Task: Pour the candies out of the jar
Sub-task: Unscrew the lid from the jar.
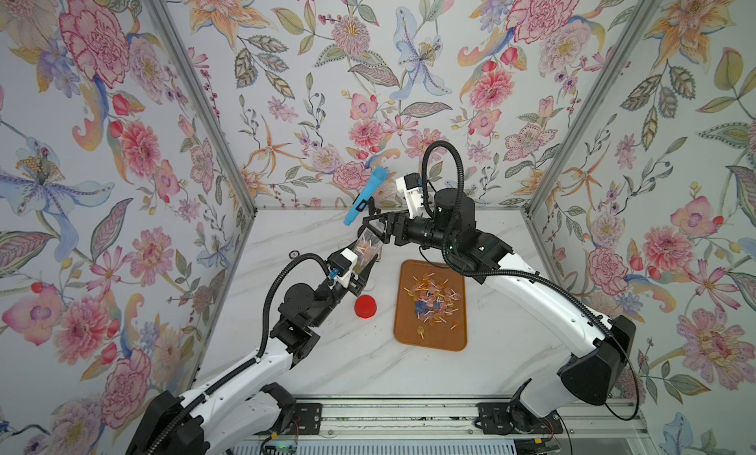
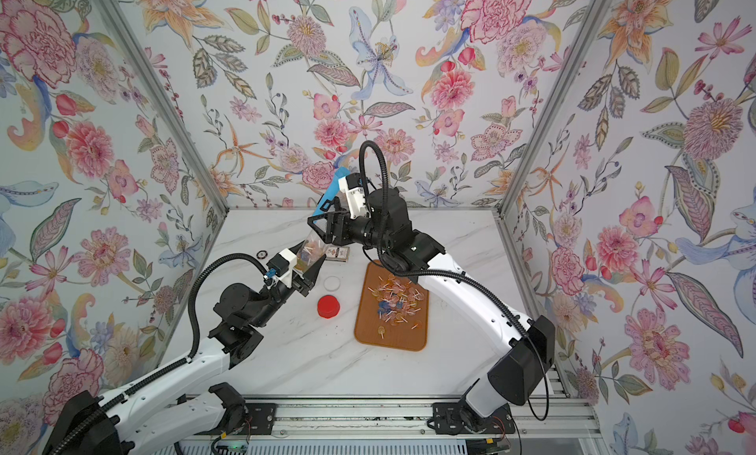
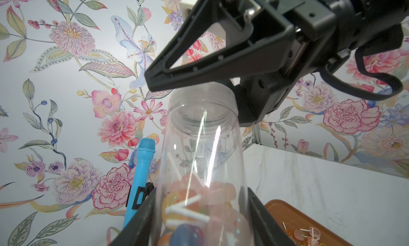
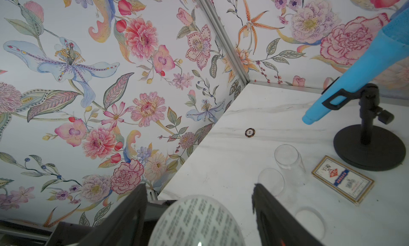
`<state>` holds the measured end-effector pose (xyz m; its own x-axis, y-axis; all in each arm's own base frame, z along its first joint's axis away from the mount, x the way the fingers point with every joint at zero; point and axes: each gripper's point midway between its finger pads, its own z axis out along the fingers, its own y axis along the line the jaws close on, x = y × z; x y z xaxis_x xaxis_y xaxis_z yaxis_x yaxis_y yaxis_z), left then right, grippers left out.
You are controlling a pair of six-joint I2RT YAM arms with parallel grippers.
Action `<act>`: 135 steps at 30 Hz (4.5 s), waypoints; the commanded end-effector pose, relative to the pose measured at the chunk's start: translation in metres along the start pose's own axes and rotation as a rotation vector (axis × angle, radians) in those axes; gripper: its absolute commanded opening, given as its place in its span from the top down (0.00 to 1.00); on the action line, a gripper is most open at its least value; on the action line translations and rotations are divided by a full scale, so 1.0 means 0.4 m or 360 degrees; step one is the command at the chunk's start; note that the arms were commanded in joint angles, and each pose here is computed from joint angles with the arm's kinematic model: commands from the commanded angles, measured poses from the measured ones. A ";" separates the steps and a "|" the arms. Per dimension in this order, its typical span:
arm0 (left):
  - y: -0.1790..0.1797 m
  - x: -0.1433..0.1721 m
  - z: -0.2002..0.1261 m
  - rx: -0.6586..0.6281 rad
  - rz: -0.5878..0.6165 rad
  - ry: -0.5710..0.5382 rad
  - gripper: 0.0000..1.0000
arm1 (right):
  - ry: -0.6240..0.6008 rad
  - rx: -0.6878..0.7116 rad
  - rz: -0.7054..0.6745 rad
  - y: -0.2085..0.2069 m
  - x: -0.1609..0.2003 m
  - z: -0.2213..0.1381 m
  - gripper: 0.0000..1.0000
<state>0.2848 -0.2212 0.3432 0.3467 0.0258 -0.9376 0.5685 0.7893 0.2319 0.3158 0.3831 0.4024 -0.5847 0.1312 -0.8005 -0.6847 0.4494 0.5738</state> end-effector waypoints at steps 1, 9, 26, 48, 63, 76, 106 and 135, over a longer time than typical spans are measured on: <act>0.009 -0.039 -0.007 -0.0045 0.0036 -0.0078 1.00 | -0.0002 -0.0027 0.0031 0.022 -0.010 0.002 0.28; 0.014 -0.040 -0.006 -0.0073 0.0034 -0.0078 1.00 | -0.0018 -0.0090 0.0057 0.038 -0.013 -0.002 0.52; -0.114 -0.152 -0.022 0.0527 -0.0348 -0.0405 1.00 | 0.0116 -0.1219 -0.0866 0.301 0.105 -0.181 0.80; -0.027 -0.103 0.000 0.0158 -0.0181 -0.0228 1.00 | -0.0122 -0.0190 -0.0319 0.061 -0.069 -0.136 0.00; -0.008 -0.052 0.009 -0.0027 -0.0034 -0.0124 1.00 | -0.0042 0.0063 -0.0084 0.002 -0.040 -0.025 0.12; -0.008 -0.058 0.010 -0.0038 -0.0011 -0.0121 1.00 | -0.0014 0.0005 -0.0053 0.021 -0.022 -0.008 0.51; -0.109 -0.202 -0.032 0.0499 -0.0223 -0.0426 1.00 | 0.0193 -0.0919 -0.0619 0.242 0.042 -0.115 0.35; -0.070 -0.158 -0.037 0.0322 -0.0161 -0.0334 1.00 | 0.0042 -0.0406 -0.0537 0.148 -0.031 -0.151 0.05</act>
<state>0.2379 -0.2419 0.3837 0.3746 -0.1867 -0.9082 0.7644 0.6165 0.1886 0.2526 0.3575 0.4669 -0.2826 0.0041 -0.9592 -0.9397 0.1996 0.2777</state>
